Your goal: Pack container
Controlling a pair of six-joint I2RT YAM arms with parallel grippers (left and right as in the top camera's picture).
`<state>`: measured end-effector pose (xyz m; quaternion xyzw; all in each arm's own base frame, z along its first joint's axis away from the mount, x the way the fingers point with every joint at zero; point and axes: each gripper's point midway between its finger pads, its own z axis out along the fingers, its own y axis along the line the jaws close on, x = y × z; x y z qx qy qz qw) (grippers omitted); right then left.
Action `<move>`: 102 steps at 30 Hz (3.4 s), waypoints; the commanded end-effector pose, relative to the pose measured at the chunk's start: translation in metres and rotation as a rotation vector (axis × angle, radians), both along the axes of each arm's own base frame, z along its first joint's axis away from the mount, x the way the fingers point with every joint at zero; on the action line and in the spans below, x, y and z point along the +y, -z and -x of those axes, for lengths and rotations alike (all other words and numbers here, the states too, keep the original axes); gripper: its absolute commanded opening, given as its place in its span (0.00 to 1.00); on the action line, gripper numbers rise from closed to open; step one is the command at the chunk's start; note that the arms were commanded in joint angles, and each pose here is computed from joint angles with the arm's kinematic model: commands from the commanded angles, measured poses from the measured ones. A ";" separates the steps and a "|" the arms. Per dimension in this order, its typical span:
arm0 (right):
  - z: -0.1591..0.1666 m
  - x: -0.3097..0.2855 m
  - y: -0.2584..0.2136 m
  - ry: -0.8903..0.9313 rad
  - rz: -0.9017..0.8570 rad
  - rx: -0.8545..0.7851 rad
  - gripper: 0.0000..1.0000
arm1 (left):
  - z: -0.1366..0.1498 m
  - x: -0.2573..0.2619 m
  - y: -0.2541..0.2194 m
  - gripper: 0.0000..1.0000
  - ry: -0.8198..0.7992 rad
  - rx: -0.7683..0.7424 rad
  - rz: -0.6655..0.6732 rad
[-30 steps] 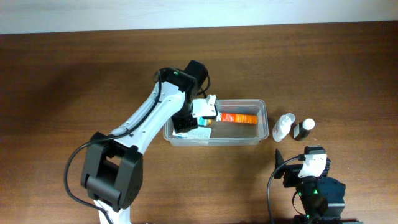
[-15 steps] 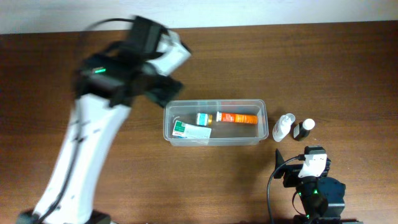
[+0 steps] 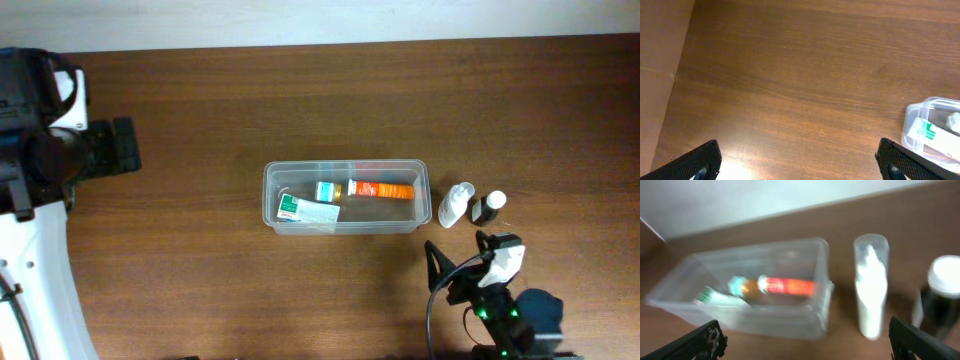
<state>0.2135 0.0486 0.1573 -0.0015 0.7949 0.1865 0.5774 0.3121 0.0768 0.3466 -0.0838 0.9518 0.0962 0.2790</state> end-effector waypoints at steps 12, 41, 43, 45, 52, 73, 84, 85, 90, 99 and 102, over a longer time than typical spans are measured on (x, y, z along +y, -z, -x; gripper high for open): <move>-0.012 -0.020 -0.155 0.042 0.168 0.292 0.98 | 0.003 -0.001 -0.005 1.00 -0.018 -0.026 0.026; -0.107 -0.038 0.029 0.166 0.130 1.247 0.63 | 0.003 -0.001 -0.005 1.00 -0.018 -0.026 0.025; -0.110 -0.038 0.031 0.166 0.130 1.246 0.58 | 0.003 -0.001 -0.005 1.00 -0.018 -0.026 0.026; -0.109 -0.038 0.033 0.171 0.126 1.255 0.56 | 0.003 -0.001 -0.005 1.00 -0.018 -0.026 0.026; -0.111 -0.038 0.035 0.172 0.126 1.249 0.50 | 0.003 -0.001 -0.005 1.00 -0.018 -0.026 0.025; -0.099 -0.041 0.043 0.182 0.147 1.292 0.17 | 0.003 -0.001 -0.005 1.00 -0.018 -0.026 0.026; -0.096 -0.041 -0.038 0.187 0.173 1.144 0.10 | 0.003 -0.001 -0.005 1.00 -0.018 -0.026 0.025; -0.095 -0.038 -0.051 0.182 0.176 1.120 0.10 | 0.003 -0.001 -0.005 1.00 -0.018 -0.026 0.025; -0.078 -0.016 -0.128 0.132 0.213 0.934 0.09 | 0.003 -0.001 -0.005 1.00 -0.018 -0.026 0.025; -0.059 0.027 -0.140 0.095 0.160 0.911 0.04 | 0.003 -0.001 -0.005 1.00 -0.018 -0.026 0.025; -0.061 0.034 -0.123 0.093 0.169 0.968 0.05 | 0.003 -0.001 -0.005 1.00 -0.018 -0.026 0.025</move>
